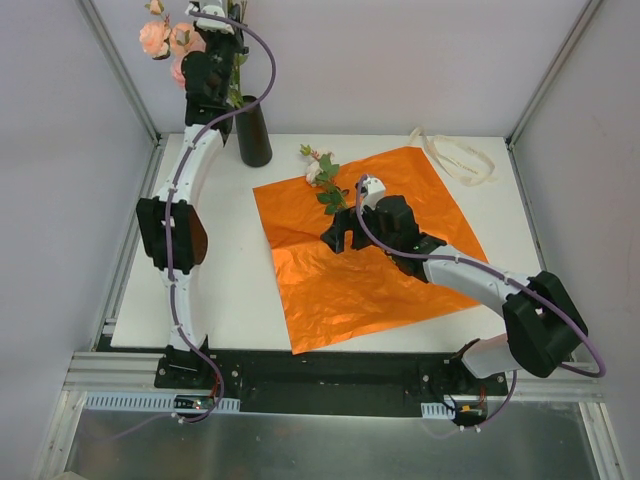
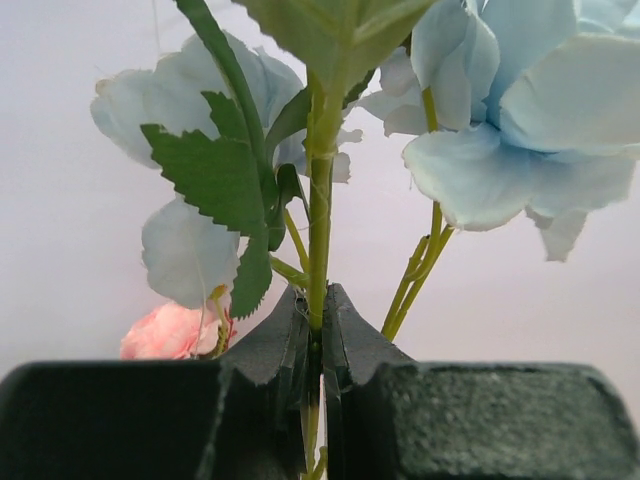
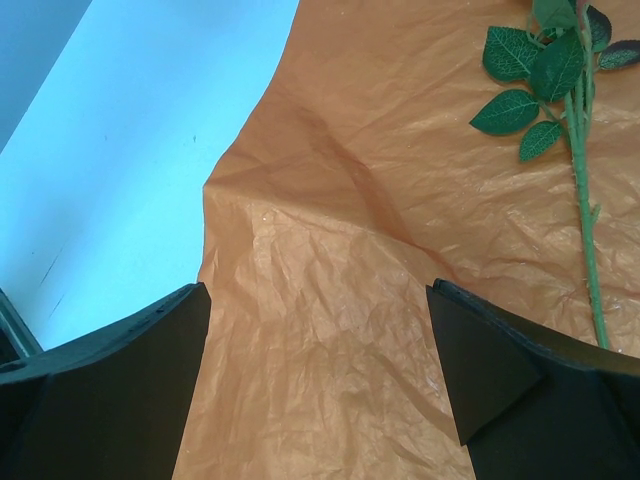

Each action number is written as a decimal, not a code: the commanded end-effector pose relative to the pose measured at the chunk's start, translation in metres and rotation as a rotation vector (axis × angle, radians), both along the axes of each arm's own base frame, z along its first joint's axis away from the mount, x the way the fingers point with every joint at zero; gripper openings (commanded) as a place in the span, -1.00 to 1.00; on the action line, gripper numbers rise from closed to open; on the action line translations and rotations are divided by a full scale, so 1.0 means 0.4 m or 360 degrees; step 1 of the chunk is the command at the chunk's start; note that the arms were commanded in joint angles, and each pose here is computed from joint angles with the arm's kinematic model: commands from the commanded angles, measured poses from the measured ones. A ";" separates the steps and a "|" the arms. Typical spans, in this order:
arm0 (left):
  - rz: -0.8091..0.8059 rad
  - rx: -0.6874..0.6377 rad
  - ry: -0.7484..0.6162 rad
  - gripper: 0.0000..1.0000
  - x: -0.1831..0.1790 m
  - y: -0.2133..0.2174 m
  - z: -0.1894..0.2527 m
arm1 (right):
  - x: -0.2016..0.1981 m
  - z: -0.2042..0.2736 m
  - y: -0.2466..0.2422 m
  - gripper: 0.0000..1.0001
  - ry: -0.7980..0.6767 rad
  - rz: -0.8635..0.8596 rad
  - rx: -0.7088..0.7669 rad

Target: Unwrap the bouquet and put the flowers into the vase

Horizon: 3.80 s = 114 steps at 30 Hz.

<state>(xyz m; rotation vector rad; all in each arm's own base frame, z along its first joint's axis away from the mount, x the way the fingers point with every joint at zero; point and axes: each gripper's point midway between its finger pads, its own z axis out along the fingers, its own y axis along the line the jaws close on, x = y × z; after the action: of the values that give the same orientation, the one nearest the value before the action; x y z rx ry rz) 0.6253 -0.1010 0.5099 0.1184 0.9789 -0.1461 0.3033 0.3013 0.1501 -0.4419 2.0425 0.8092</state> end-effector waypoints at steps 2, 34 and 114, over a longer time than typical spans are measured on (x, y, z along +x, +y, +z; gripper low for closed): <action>0.0061 -0.0031 -0.0046 -1.00 -0.049 0.032 0.038 | 0.020 0.132 0.027 0.99 -0.0147 0.0019 0.0170; -0.0262 -0.0376 0.1481 0.98 -0.395 -0.019 -0.523 | 0.190 0.006 -0.164 0.54 0.0391 -0.0480 -0.0204; -0.1181 -0.0959 0.2141 0.73 -0.645 -0.280 -0.642 | 0.102 0.102 -0.032 -1.00 0.0006 -0.0200 -0.0331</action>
<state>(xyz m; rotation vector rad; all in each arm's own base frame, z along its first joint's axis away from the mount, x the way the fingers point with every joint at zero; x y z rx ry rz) 0.3476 -0.1877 0.2209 -0.2697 2.2586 -1.1672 0.3590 0.2648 0.1464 -0.4889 2.2663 0.3478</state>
